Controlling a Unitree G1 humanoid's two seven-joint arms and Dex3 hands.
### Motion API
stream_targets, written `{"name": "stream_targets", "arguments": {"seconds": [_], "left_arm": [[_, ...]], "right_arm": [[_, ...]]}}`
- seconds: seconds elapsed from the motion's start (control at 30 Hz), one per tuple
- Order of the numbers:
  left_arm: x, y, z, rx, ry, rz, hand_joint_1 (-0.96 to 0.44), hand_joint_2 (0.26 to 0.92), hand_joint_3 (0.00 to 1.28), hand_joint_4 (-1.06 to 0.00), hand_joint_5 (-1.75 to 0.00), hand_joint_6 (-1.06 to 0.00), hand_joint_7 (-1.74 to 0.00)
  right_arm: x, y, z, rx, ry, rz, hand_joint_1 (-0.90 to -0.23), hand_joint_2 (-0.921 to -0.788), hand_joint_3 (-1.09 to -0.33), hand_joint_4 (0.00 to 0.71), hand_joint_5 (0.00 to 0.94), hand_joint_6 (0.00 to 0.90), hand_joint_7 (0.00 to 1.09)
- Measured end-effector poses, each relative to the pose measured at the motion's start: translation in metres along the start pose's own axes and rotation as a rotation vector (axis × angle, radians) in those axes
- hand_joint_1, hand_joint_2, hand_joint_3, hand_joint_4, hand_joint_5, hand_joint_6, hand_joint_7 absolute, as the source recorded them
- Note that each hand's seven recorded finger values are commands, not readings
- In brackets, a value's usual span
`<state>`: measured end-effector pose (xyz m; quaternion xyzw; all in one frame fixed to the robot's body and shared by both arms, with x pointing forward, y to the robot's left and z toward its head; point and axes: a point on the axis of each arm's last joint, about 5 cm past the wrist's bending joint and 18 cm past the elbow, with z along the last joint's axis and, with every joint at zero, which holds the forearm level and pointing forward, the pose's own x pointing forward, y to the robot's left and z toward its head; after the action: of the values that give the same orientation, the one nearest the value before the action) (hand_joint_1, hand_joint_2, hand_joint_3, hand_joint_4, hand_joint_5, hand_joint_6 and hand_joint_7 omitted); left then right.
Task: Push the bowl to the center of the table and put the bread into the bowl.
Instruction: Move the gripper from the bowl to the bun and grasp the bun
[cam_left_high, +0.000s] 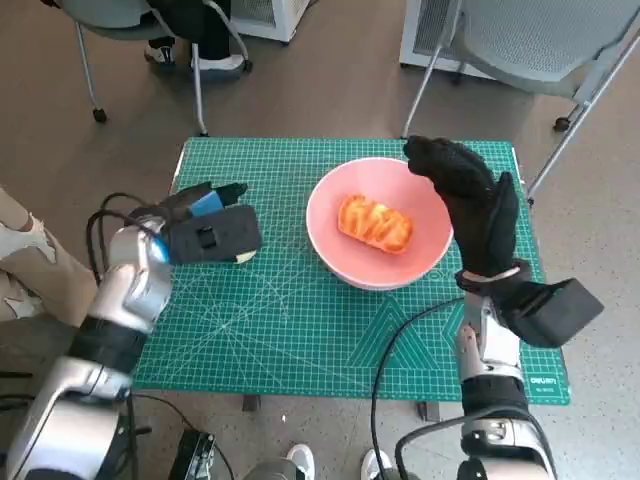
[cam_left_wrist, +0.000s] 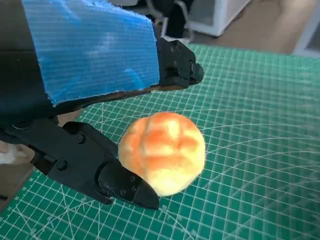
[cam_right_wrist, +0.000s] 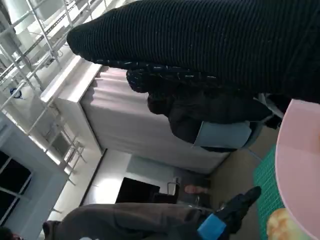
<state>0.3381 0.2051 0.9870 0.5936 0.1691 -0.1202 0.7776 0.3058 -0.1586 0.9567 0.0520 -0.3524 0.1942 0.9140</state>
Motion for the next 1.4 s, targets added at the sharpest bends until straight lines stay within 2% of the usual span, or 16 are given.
{"name": "stream_targets", "arguments": {"seconds": [0.43,0.83,1.4], "left_arm": [[0.018,-0.011,0.009,0.062,0.115,-0.083,-0.31,0.716,0.00,0.00,0.00,-0.21,0.00],[0.023,-0.013,0.018,0.060,0.115,-0.134,-0.32,0.715,0.00,0.00,0.00,-0.20,0.00],[0.024,-0.018,0.018,0.072,0.116,-0.145,-0.32,0.731,0.01,0.00,0.00,-0.20,0.00]], "right_arm": [[-0.0006,-0.001,0.003,-0.013,-0.008,-0.010,-0.625,-0.921,-0.792,0.196,0.000,0.042,0.48],[-0.0026,-0.001,0.002,-0.014,-0.005,-0.017,-0.626,-0.921,-0.792,0.196,0.000,0.039,0.48],[-0.0028,-0.001,0.002,-0.013,-0.006,-0.020,-0.629,-0.921,-0.792,0.196,0.001,0.034,0.48]]}}
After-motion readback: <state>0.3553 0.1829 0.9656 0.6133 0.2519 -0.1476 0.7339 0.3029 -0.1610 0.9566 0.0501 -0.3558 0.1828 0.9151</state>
